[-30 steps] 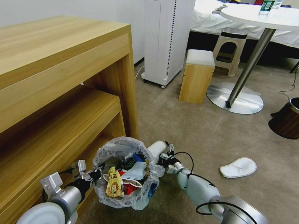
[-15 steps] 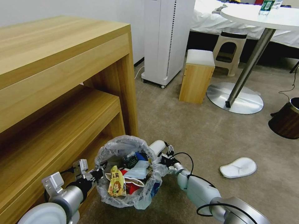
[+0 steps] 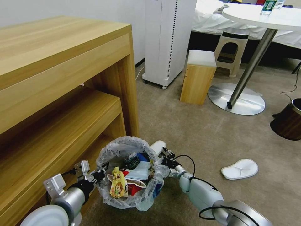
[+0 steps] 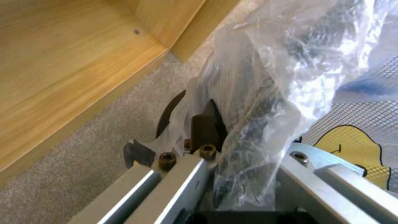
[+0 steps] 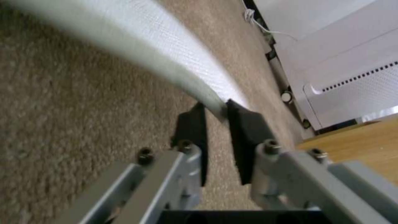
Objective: Pick up the trash bin and place the garbage on the floor into it.
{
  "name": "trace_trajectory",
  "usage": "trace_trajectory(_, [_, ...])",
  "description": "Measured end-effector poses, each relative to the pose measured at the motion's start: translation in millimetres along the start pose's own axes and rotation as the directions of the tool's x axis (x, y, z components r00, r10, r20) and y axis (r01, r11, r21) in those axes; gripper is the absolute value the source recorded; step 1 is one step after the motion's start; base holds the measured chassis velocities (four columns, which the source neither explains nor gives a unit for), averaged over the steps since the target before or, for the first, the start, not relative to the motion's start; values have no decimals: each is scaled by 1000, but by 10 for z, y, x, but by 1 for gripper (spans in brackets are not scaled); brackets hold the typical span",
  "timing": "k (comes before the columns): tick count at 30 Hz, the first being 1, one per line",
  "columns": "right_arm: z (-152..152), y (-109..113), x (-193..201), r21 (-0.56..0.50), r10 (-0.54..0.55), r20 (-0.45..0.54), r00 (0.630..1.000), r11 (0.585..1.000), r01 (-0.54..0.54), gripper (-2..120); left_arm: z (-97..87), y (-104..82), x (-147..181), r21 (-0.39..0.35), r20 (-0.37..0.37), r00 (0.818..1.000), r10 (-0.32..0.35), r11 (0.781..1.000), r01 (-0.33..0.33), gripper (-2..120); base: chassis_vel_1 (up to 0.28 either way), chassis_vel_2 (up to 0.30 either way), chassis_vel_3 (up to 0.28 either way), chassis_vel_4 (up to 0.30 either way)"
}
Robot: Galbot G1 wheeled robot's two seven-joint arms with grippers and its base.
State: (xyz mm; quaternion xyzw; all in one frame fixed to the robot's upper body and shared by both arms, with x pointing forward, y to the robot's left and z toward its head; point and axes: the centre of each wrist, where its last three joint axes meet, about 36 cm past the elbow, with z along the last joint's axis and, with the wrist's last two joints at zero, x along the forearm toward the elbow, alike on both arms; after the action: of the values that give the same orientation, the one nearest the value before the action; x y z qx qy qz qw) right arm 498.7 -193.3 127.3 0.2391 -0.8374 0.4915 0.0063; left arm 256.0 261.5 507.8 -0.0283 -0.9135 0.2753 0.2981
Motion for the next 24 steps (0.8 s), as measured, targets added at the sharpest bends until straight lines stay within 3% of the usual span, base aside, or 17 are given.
trace_trajectory(4, [4, -2, 3, 1, -4, 4, 1000, 1000, 4, 0, 11, 2, -7, 3, 1, 1000, -1, 1000, 1, 0, 0, 0, 0, 0])
trace_trajectory(13, [56, -25, 87, -72, -4, 38, 999, 997, 6, 0, 12, 84, -62, -24, -8, 999, -34, 999, 33, 0, 0, 0, 0, 0])
trace_trajectory(24, [296, -216, 302, -129, 33, 140, 990, 992, -15, 0, 7, 257, -205, -65, -31, 996, -85, 994, 83, 0, 0, 0, 0, 0])
